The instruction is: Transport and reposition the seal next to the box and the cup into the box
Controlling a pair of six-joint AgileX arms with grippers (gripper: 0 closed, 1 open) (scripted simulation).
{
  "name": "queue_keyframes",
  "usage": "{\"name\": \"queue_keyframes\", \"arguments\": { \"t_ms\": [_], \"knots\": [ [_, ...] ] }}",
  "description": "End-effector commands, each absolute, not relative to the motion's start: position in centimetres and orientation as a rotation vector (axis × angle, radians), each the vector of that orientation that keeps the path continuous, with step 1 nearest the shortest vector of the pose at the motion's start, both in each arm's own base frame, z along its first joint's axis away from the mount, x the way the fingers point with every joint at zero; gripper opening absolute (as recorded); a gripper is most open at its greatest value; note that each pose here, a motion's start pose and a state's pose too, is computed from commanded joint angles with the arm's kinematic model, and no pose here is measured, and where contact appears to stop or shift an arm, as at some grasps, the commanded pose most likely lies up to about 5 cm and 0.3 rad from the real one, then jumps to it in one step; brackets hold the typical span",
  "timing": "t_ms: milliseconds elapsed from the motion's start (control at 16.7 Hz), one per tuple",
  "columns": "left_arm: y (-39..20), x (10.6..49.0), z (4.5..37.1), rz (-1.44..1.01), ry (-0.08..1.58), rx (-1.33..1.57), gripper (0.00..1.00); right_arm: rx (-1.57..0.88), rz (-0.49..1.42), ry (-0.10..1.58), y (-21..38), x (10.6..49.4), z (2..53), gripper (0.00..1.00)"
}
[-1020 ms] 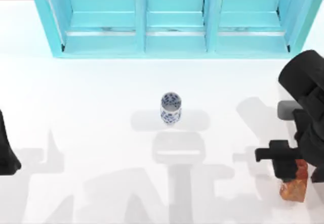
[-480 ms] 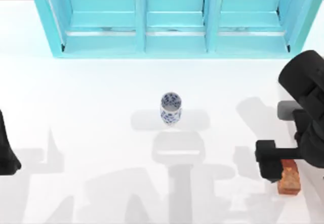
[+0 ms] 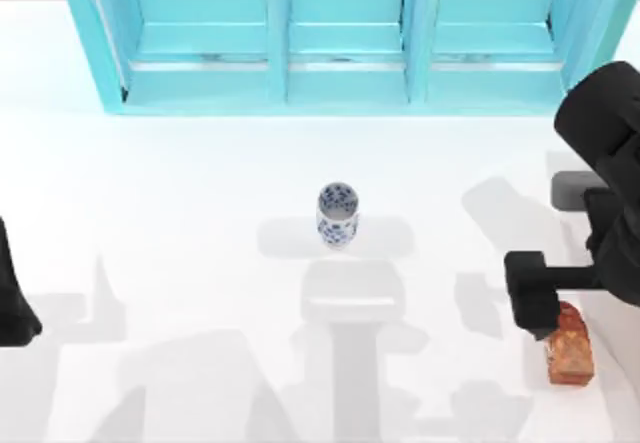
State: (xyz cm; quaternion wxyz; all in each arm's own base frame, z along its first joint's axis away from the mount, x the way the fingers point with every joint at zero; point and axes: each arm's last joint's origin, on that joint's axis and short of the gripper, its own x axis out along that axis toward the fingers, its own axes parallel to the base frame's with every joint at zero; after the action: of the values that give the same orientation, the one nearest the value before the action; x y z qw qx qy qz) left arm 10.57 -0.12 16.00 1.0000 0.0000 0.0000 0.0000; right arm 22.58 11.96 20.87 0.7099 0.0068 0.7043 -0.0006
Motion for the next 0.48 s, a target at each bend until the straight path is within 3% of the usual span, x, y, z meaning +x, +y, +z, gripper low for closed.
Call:
{"name": "queue_keyframes", "arguments": {
  "t_ms": [480],
  "knots": [
    [-0.1,10.6,16.0,0.000,0.000,0.000,1.00,0.010,-0.006,1.569,11.6,22.1,28.0,1.00]
  ]
}}
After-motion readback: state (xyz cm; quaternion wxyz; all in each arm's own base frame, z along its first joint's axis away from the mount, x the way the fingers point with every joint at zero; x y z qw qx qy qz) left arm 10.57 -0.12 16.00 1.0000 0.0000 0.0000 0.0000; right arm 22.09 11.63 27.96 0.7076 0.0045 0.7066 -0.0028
